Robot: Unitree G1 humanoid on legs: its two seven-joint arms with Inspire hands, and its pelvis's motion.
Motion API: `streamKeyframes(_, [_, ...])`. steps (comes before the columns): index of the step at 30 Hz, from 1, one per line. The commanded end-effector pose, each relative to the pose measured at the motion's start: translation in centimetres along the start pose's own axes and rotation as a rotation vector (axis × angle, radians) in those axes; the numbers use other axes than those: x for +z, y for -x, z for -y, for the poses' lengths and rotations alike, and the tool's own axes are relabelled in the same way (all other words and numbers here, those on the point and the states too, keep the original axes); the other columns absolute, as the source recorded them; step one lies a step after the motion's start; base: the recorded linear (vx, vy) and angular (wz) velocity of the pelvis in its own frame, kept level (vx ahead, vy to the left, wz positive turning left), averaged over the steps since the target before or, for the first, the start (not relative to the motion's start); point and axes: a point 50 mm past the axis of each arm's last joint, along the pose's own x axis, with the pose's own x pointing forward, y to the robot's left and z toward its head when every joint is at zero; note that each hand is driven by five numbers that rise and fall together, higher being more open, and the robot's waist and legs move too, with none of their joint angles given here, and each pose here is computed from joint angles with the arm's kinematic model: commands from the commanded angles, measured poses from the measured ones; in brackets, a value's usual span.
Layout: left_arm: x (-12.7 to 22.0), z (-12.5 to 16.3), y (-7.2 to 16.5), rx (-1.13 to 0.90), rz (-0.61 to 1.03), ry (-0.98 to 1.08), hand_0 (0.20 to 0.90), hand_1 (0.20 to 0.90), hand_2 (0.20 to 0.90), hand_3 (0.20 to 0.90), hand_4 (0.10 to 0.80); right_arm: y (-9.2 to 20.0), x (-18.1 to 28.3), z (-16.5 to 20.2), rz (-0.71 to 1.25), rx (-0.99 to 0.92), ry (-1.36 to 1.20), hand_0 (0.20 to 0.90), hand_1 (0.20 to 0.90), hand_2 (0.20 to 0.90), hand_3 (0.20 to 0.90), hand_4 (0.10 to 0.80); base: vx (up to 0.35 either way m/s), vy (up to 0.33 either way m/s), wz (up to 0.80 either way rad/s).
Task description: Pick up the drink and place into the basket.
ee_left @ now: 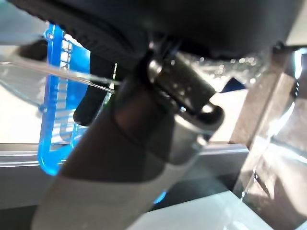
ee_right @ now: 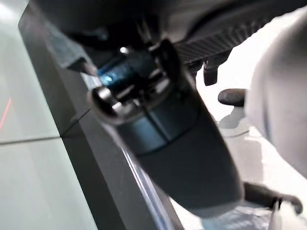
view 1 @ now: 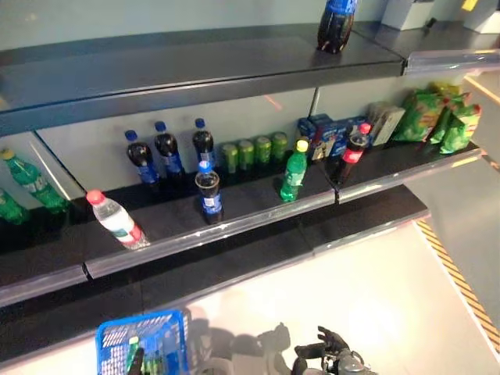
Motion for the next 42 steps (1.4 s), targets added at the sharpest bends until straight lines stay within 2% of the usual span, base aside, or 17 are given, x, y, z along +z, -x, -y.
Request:
streamKeyframes(1, [-0.4, 2.9, 0.4, -0.2, 0.006, -0.097, 0.3, 0.3, 0.3, 0.2, 0.1, -0.1, 1.6, 2.6, 0.093, -0.088, -0.076, 0.9, 0.9, 0.9, 0.9, 0.8, -0.076, -0.169, 1.05])
streamKeyframes(3, [-0.9, 3.5, 0.5, -0.218, -0.025, -0.121, 0.3, 0.3, 0.3, 0.2, 0.1, 0.1, 1.1, 3.6, 0.095, -0.117, -0.088, 0.9, 0.9, 0.9, 0.9, 0.8, -0.043, -0.102, 1.34])
streamKeyframes(6, [-1.3, 2.6, 0.7, -0.207, -0.033, -0.079, 0.3, 0.3, 0.3, 0.2, 0.1, -0.1, 1.4, 3.6, 0.097, -0.102, -0.049, 0.9, 0.9, 0.9, 0.9, 0.8, -0.043, -0.033, 0.67])
streamKeyframes(12, [-1.7, 1.7, 0.8, -0.186, -0.039, -0.125, 0.3, 0.3, 0.3, 0.2, 0.1, -0.1, 1.6, 1.6, 0.102, -0.076, -0.044, 0.9, 0.9, 0.9, 0.9, 0.8, 0.015, 0.056, 0.18])
streamKeyframes(18, [-1.2, 5.4, 0.7, -0.268, -0.027, -0.197, 0.3, 0.3, 0.3, 0.2, 0.1, 0.9, 4.0, -1.2, 0.221, 0.027, 0.023, 0.9, 0.9, 0.9, 0.9, 0.8, -0.067, 0.058, 0.1])
streamKeyframes(22, [-1.0, 8.7, 1.1, -0.361, 0.003, -0.174, 0.3, 0.3, 0.3, 0.2, 0.1, 1.3, 5.4, -1.9, 0.31, 0.104, 0.071, 0.9, 0.9, 0.9, 0.9, 0.8, -0.044, -0.309, 0.61])
streamKeyframes(25, [0.1, 8.8, 0.9, -0.346, 0.046, -0.151, 0.3, 0.3, 0.3, 0.2, 0.1, 1.7, 6.8, -3.2, 0.385, 0.173, 0.232, 0.9, 0.9, 0.9, 0.9, 0.8, 0.024, -0.449, 0.88])
streamKeyframes(29, [0.9, 7.2, 0.6, -0.266, 0.082, -0.19, 0.3, 0.3, 0.3, 0.2, 0.1, 2.8, 9.2, -4.2, 0.473, 0.262, 0.344, 0.9, 0.9, 0.9, 0.9, 0.8, 0.071, -0.426, -0.35])
streamKeyframes(32, [1.3, 5.5, 0.3, -0.216, 0.067, -0.207, 0.3, 0.3, 0.3, 0.2, 0.1, 4.5, 11.7, -4.0, 0.608, 0.333, 0.427, 0.9, 0.9, 0.9, 0.9, 0.8, 0.054, -0.328, -0.69])
streamKeyframes(35, [1.1, 3.6, 0.1, -0.185, 0.035, -0.19, 0.3, 0.3, 0.3, 0.2, 0.1, 7.2, 14.3, -2.0, 0.733, 0.402, 0.447, 0.9, 0.9, 0.9, 0.9, 0.8, 0.011, -0.192, -0.28])
streamKeyframes(39, [0.5, 4.3, 0.4, -0.272, 0.005, -0.164, 0.3, 0.3, 0.3, 0.2, 0.1, 11.0, 17.2, 1.0, 0.924, 0.486, 0.513, 0.9, 0.9, 0.9, 0.9, 0.8, 0.033, -0.027, 0.09])
streamKeyframes(40, [0.5, 4.8, 0.5, -0.294, 0.005, -0.179, 0.3, 0.3, 0.3, 0.2, 0.1, 13.2, 18.8, 1.8, 1.042, 0.486, 0.558, 0.9, 0.9, 0.9, 0.9, 0.8, -0.015, 0.031, 0.35])
streamKeyframes(42, [0.5, 5.1, 0.5, -0.296, 0.011, -0.19, 0.3, 0.3, 0.3, 0.2, 0.1, 15.3, 20.8, 2.9, 1.165, 0.483, 0.547, 0.9, 0.9, 0.9, 0.9, 0.8, 0.012, 0.052, 0.28])
